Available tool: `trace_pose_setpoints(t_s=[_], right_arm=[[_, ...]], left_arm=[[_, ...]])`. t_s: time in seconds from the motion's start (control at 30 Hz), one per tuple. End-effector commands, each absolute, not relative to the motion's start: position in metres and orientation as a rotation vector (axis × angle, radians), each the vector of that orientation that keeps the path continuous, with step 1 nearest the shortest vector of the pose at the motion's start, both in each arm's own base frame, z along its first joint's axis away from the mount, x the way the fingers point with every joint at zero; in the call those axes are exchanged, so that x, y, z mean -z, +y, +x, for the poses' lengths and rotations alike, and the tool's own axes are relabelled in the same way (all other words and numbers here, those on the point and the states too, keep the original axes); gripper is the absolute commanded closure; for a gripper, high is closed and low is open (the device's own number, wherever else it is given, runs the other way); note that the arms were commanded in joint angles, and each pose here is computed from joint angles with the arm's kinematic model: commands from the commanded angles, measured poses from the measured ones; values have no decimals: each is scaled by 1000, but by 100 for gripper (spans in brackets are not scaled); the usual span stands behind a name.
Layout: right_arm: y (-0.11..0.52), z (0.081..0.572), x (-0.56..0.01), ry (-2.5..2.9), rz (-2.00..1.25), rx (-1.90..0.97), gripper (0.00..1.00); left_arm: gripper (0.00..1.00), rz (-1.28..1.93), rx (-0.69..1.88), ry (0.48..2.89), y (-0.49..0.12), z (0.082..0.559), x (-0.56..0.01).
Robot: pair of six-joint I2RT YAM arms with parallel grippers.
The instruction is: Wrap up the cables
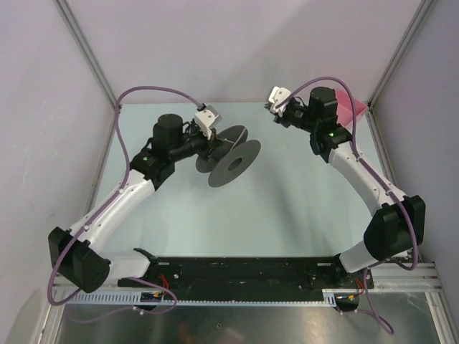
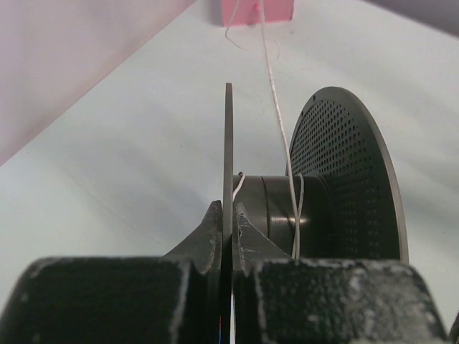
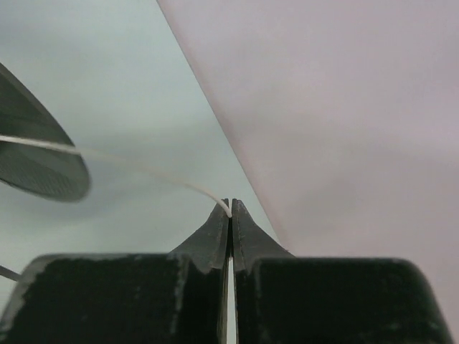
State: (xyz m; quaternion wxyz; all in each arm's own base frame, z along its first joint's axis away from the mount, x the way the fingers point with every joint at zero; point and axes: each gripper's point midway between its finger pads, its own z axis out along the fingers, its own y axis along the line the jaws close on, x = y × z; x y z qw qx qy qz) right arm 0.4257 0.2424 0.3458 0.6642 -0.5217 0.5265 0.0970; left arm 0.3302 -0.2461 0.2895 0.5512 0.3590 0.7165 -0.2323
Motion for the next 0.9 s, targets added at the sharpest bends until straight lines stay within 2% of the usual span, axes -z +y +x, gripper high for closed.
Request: trace_pose_setpoints(t_s=[0.0,0.2,0.43,0.47,0.5,0.6,0.67,0.73,0.87], right_arm=[[216,451,-356,1221,-1103,-162,100],[196,461,-305,1414,-1078,-285,100],[222,436,-280,1490,-1084,-518,100],[226,432,-282,1486,-1079,-547,98],[229,427,-285,1477,-1071,-577,89],[231,420,-302,1450,-1010,-641,46],[229,418,-310,1442,-971,-660,27],[228,414,-312,1441,-951,-677,17],[233,404,-306,1448,-938,-734,10]], left_arm=[[100,834,683,1486,-245,317,-364],[100,694,839,1372,-243,309,-462],[100,467,880,1303,-231,329,-540],[100,444,880,1292,-229,330,-548],[100,423,881,1284,-228,331,-555],[100,369,886,1263,-223,332,-570],[100,330,891,1253,-219,332,-578],[100,289,887,1241,-214,332,-585],[100,214,872,1226,-204,334,-593]])
